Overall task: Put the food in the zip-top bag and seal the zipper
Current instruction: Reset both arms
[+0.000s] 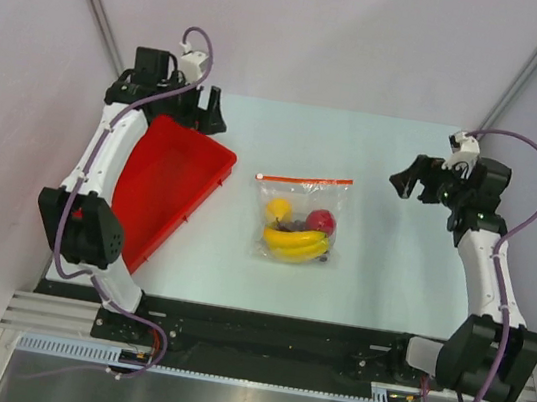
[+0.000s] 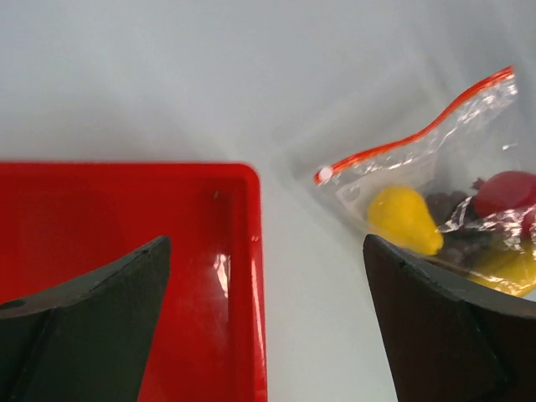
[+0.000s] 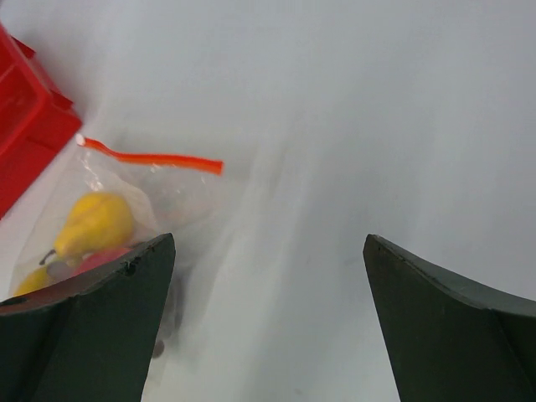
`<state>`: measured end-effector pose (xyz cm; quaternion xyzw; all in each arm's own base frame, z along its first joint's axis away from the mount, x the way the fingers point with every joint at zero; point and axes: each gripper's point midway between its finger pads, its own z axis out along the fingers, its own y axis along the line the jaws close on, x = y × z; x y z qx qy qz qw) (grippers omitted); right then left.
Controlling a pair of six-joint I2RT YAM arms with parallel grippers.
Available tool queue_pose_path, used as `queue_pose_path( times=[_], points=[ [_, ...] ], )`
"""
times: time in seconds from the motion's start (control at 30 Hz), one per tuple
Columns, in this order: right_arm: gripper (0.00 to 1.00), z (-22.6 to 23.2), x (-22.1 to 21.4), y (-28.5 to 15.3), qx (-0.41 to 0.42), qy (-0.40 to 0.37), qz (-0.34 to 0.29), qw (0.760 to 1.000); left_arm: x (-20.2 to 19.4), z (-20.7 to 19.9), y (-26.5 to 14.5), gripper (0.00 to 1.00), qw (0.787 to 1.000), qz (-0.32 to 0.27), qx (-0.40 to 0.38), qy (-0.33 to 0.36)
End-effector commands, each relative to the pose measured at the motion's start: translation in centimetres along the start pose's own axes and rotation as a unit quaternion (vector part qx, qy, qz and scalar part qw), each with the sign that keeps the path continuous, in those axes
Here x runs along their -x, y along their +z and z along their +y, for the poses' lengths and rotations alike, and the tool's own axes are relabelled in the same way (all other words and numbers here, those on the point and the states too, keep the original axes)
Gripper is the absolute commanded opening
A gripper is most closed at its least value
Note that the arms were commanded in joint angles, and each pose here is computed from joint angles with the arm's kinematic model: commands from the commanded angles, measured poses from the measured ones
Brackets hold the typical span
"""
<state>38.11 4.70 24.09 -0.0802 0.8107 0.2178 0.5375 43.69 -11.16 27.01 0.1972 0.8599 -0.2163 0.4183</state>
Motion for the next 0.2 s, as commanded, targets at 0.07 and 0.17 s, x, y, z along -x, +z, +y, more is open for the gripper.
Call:
queue_pose_path(
  times=[0.07,0.17],
  points=[
    [1.00,-2.1,-2.9,-0.4,-0.016,0.058,0.057,0.997,-4.2,3.5,-2.9,1.00,0.995,0.020,0.060,-0.076],
    [1.00,-2.5,-1.9,-0.2,-0.020,0.048,0.041,0.998,-4.1,4.0,-3.9,0.99,0.994,0.010,0.079,-0.073]
  ],
)
